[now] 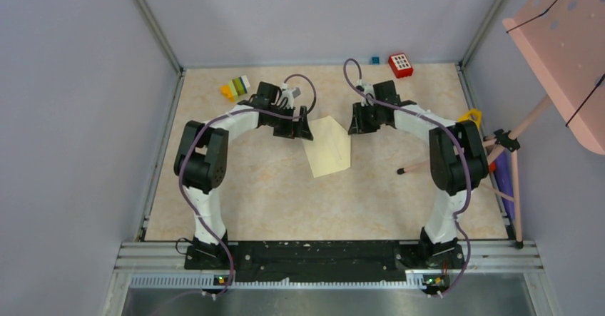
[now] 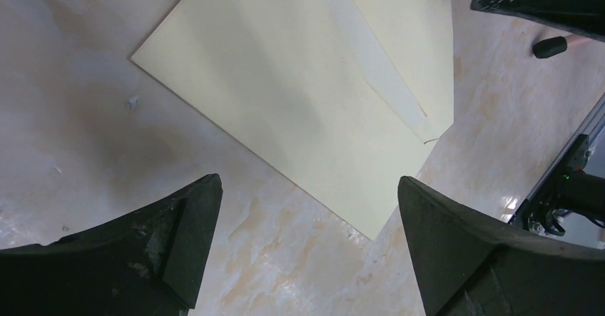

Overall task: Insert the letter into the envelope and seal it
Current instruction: Place the letter in the envelope.

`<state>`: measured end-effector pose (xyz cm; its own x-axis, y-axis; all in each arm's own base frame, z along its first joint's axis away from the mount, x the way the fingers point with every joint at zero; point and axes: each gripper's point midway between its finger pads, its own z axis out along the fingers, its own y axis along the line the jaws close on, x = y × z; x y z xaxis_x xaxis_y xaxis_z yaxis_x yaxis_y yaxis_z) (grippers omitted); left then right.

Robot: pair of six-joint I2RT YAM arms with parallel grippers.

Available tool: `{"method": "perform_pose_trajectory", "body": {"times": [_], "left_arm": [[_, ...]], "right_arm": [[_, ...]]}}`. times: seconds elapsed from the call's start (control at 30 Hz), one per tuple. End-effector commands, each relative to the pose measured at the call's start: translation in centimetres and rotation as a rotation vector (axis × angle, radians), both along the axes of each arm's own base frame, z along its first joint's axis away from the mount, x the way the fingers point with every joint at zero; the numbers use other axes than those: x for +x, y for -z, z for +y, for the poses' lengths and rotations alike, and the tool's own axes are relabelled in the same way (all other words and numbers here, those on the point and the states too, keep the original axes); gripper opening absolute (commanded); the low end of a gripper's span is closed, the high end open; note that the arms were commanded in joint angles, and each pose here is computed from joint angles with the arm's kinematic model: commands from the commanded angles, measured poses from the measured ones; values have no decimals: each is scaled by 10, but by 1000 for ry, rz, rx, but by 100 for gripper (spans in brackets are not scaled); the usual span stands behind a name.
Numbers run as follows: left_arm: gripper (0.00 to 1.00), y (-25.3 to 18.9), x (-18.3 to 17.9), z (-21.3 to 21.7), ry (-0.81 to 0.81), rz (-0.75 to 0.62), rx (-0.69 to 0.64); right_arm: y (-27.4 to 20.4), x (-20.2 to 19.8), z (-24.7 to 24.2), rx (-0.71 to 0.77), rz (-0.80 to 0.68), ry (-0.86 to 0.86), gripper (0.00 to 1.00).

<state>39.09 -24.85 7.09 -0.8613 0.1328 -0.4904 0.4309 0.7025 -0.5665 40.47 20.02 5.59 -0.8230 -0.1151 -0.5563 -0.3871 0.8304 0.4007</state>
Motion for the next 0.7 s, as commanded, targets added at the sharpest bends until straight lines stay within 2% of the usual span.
{"method": "perform_pose_trajectory", "body": {"times": [0.0,0.2,0.43,0.67], "left_arm": [[98,9,-3,-2,20,-11,20],[98,17,0,-23,50,-8,9],[98,24,4,-44,79,2,-10],[98,17,7,-50,83,-2,-30]], "right_arm": [[-67,23,-14,-65,-221,4,33],[-116,22,-48,-186,-359,40,45],[-155,18,-111,-251,-425,179,50],[-162,13,-150,-392,-483,261,55]]}}
